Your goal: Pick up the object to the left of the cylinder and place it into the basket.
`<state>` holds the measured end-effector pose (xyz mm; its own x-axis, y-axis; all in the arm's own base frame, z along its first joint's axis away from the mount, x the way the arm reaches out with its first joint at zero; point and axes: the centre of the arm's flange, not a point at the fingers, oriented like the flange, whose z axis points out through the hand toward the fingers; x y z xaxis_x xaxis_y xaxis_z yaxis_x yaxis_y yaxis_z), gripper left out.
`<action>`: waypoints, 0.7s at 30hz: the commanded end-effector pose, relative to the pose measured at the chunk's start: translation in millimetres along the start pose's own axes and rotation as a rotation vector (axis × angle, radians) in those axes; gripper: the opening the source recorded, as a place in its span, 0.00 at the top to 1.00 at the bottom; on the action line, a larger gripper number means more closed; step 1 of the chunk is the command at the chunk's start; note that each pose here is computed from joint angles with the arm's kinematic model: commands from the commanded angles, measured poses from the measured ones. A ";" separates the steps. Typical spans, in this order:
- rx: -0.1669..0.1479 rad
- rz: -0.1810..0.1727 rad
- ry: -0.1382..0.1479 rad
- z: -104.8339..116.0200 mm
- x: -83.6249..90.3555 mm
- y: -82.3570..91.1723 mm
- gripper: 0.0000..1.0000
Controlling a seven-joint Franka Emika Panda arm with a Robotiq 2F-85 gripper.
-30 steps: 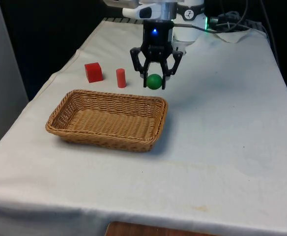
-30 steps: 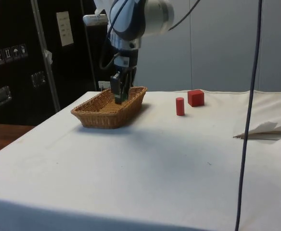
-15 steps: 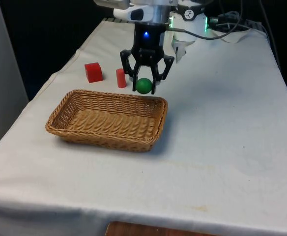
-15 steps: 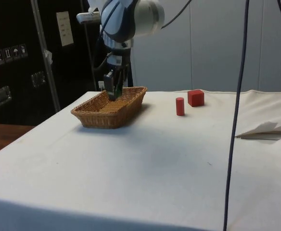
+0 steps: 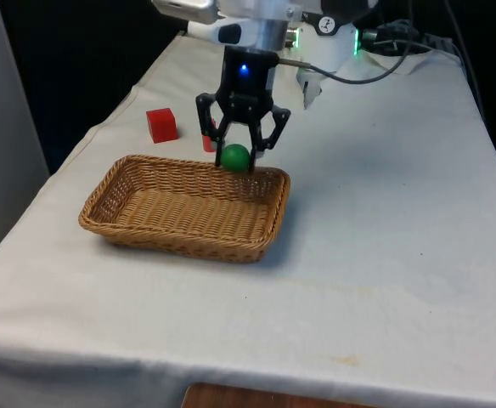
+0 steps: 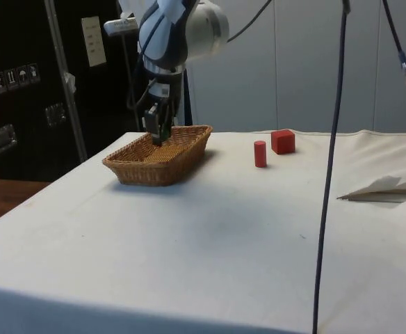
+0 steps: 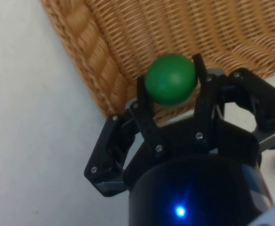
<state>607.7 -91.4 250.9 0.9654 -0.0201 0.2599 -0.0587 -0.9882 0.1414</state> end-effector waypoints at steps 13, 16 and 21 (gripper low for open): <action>-0.073 -0.008 -0.002 27.4 1.3 27.8 1.00; -0.079 -0.005 0.003 35.1 2.1 27.2 1.00; -0.101 0.003 -0.013 45.7 1.1 28.5 1.00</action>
<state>618.7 -126.5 211.6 0.9683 -0.0258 0.2486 -0.0865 -0.9677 0.2367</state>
